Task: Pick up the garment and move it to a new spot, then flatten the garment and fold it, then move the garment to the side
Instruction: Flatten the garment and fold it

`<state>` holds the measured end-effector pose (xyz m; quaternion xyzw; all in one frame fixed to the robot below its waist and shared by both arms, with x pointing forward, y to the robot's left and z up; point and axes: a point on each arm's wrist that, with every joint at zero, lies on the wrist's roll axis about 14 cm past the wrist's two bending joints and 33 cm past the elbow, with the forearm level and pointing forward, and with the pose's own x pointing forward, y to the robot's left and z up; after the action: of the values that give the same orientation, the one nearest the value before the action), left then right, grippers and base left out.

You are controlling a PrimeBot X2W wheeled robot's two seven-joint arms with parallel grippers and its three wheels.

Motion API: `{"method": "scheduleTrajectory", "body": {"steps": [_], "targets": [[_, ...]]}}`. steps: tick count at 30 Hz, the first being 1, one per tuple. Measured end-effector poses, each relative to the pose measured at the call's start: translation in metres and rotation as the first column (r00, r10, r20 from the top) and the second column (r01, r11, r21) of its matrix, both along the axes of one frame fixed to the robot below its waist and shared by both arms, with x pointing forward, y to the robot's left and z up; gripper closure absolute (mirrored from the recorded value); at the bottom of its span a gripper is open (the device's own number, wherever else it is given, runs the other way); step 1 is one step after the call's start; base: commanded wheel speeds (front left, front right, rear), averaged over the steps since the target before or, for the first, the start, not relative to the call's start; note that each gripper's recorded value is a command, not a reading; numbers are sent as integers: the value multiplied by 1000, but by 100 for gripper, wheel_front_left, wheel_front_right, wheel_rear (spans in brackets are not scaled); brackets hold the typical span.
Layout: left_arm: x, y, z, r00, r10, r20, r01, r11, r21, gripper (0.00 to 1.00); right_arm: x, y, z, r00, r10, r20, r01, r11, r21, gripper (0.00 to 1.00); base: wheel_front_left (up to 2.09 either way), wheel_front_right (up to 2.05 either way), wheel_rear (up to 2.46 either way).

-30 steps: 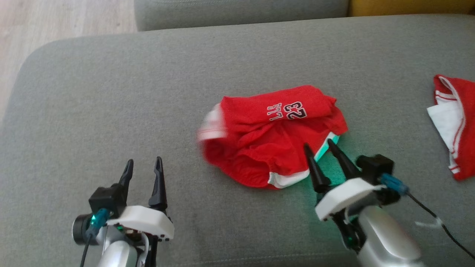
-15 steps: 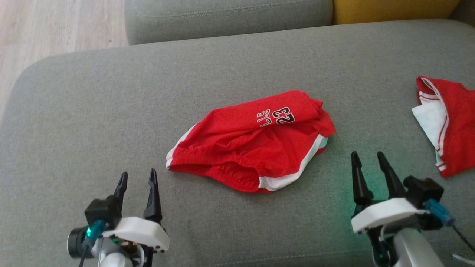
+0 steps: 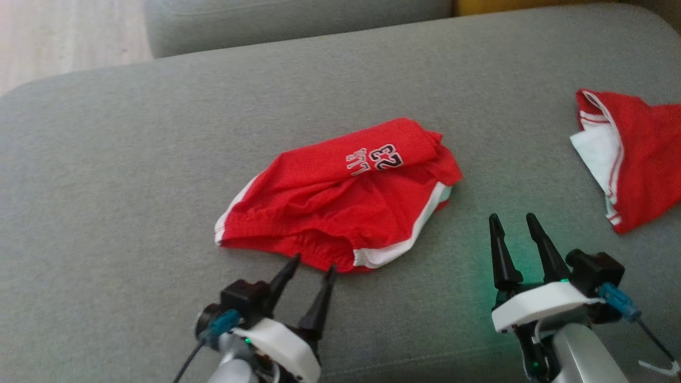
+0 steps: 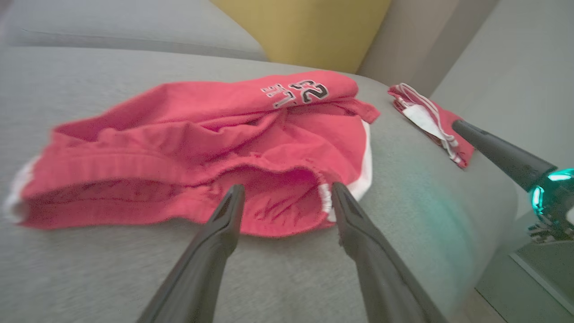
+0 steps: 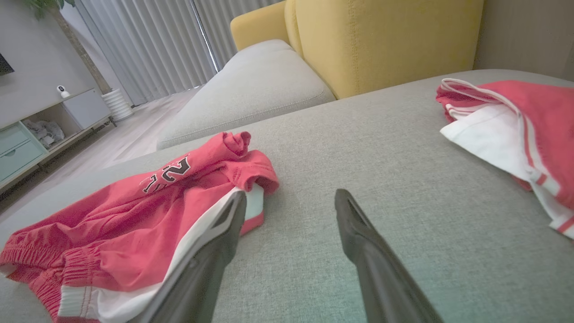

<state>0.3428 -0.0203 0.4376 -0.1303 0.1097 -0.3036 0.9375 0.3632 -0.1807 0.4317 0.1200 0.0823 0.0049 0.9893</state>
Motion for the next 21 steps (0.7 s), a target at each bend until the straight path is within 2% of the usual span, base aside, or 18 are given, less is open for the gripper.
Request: {"method": "scheduleTrajectory", "body": {"steps": [7, 18, 19, 20, 21], "targets": [[-8, -40, -16, 986, -156, -58, 156, 988, -6, 0, -1, -15, 2, 999, -46, 5, 46, 999, -3, 0, 0, 0, 0], [-2, -62, -34, 968, -227, -108, 229, 973, 3, 0, -4, -38, 1, 994, -114, -4, 114, 993, -14, 0, 0, 0, 0], [-2, -63, -35, 967, -229, -111, 231, 973, 3, 3, -4, -39, 1, 993, -117, -4, 116, 993, -13, 0, 0, 0, 0], [-2, -64, -36, 966, -231, -113, 233, 973, 3, 51, -4, -39, 1, 993, -119, -3, 119, 993, -11, 0, 0, 0, 0], [-2, -64, -37, 966, -231, -115, 233, 972, 3, 87, -3, -40, 1, 993, -122, -4, 122, 993, -8, 0, 0, 0, 0]]}}
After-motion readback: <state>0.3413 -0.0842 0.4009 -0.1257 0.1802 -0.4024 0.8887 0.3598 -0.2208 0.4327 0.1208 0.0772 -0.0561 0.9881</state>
